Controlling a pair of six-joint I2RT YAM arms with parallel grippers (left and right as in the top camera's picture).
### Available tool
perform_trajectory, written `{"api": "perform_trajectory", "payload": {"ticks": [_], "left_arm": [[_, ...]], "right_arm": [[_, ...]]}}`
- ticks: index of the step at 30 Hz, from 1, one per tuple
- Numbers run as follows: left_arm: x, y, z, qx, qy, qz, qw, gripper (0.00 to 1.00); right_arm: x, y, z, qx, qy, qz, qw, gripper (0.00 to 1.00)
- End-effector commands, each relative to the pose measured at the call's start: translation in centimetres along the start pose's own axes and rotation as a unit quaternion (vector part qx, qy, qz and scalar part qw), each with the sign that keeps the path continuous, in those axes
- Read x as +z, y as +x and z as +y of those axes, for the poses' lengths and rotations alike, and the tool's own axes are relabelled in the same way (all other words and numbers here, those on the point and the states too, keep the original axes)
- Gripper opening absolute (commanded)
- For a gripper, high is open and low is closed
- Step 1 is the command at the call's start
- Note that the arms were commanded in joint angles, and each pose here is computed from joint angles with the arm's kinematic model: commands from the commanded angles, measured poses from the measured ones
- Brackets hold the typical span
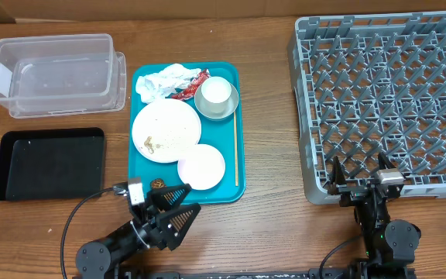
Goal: Sort waste into correct bins and load items into the dishwasher
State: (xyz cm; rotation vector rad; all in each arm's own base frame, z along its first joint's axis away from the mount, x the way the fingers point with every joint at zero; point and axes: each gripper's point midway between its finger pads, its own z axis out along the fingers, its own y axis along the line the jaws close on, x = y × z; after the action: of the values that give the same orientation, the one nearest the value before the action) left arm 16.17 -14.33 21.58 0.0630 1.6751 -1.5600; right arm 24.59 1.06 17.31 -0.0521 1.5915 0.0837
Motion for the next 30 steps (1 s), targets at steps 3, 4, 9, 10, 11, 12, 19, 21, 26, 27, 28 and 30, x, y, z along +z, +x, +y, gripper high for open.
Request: {"api": "perform_trajectory", "payload": {"ticks": [3,4,9,10,11,12,19,21,26,27,28,30], "left_arm": [[-0.2,-0.1,-5.7,0.010,0.037,0.052,0.998,1.00],[-0.1,-0.3,-6.1,0.015,0.034,0.060,0.998,1.00],[0.9,-2.2,-6.3,0.029,-0.002,0.086,0.996,1.00],[1.4,-3.2,-5.5,0.034,-0.024,0.090,0.995,1.00],[1.8,-3.9,-4.8,0.029,-0.043,0.090,0.995,1.00],[2.1,-4.5,-4.0,0.030,-0.060,0.088,0.994,1.00],[1.9,-9.0,2.1,0.032,-0.259,0.080,0.962,1.00],[1.5,-10.1,2.2,0.037,-0.303,0.087,0.948,1.00],[-0.7,-12.8,1.1,0.066,-0.443,0.096,0.889,1.00],[-1.2,-13.1,0.9,0.072,-0.466,0.097,0.877,1.00],[-1.7,-13.4,0.6,0.080,-0.487,0.099,0.864,1.00],[-1.7,-13.8,0.1,0.093,-0.496,0.099,0.858,1.00]], "right_arm": [[0.0,0.1,0.1,0.001,-0.001,-0.003,1.000,1.00],[0.0,0.1,0.1,0.001,-0.001,-0.004,1.000,1.00],[0.0,0.1,0.1,0.001,-0.001,-0.003,1.000,1.00],[0.0,0.1,0.1,0.001,-0.001,-0.003,1.000,1.00],[0.0,0.1,0.1,0.001,-0.001,-0.003,1.000,1.00],[0.0,0.1,0.1,0.001,-0.001,-0.003,1.000,1.00],[0.0,0.1,0.1,0.001,-0.001,-0.003,1.000,1.00],[0.0,0.1,0.1,0.001,-0.001,-0.003,1.000,1.00],[0.0,0.1,0.1,0.001,-0.001,-0.004,1.000,1.00],[0.0,0.1,0.1,0.001,-0.001,-0.004,1.000,1.00],[0.0,0.1,0.1,0.001,-0.001,-0.003,1.000,1.00],[0.0,0.1,0.1,0.001,-0.001,-0.003,1.000,1.00]]}}
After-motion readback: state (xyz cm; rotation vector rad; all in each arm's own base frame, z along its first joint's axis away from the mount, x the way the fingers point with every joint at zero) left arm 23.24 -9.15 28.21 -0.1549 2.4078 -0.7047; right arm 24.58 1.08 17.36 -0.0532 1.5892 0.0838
